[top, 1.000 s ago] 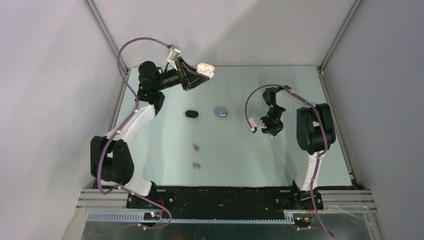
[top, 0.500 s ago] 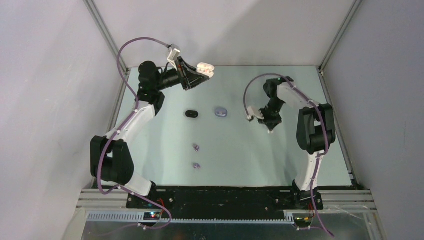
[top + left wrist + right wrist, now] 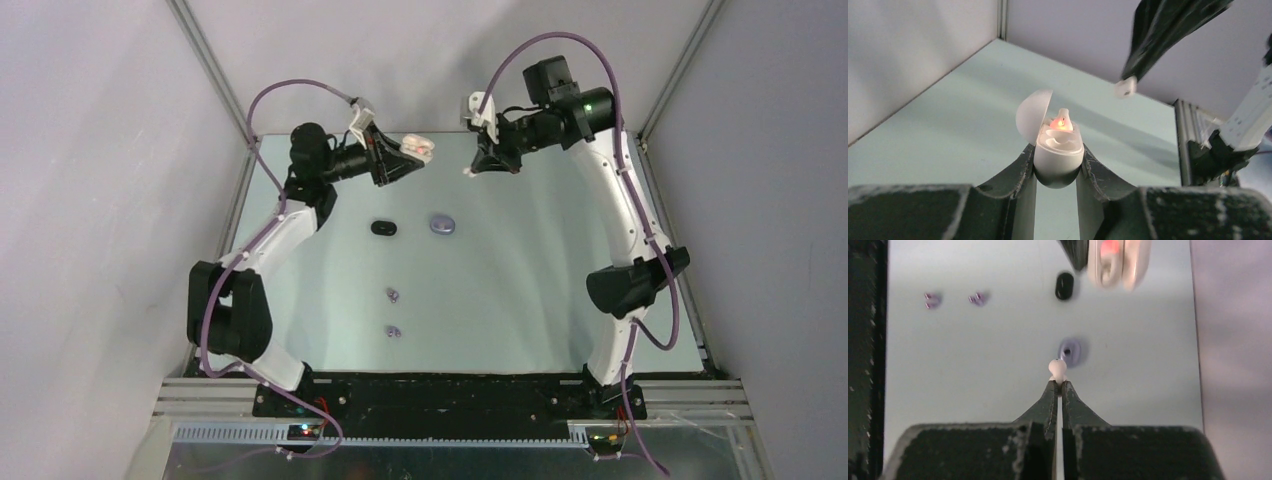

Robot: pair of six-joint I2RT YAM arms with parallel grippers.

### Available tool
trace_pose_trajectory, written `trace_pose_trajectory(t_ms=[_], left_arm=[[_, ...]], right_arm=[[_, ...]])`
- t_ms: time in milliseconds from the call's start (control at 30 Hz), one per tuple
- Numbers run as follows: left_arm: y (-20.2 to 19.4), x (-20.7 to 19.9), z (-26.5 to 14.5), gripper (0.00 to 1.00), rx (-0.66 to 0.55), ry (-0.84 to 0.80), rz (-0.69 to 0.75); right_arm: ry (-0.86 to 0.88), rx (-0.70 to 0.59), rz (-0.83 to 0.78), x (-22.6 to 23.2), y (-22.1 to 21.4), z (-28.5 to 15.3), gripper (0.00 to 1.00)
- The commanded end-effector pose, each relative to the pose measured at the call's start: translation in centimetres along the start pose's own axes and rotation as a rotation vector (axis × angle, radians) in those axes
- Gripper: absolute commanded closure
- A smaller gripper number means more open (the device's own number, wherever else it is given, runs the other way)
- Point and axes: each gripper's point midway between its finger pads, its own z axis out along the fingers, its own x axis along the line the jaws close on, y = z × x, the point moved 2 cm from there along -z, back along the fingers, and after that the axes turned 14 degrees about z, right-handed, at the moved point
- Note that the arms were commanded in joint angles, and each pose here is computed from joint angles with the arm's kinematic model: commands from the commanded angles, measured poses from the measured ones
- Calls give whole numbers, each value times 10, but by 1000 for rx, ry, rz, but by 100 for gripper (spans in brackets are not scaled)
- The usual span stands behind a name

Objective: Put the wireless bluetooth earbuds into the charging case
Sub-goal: Pick up the earbud from the center of the board, then place the earbud in the charging case.

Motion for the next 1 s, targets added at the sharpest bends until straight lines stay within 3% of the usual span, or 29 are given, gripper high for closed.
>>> trace_pose_trajectory(t_ms=[0,133,233,367,967], left_arm=[[-9,1,4,100,38,-46,127],[-12,-2,5,100,61,-71,167],[-15,-5,5,100,79,-91,179],[-15,-6,5,100,98,-134,259],[-16,-14,7,100,145,-159,317]], right_arm=[[8,-293,58,12,71,-5,100],[31,-408,64,16,98,-2,100],[65,-422,54,22,106,7,100],[93,-419,31,25,108,20,100],[34,-319,-75,34,94,55,100]])
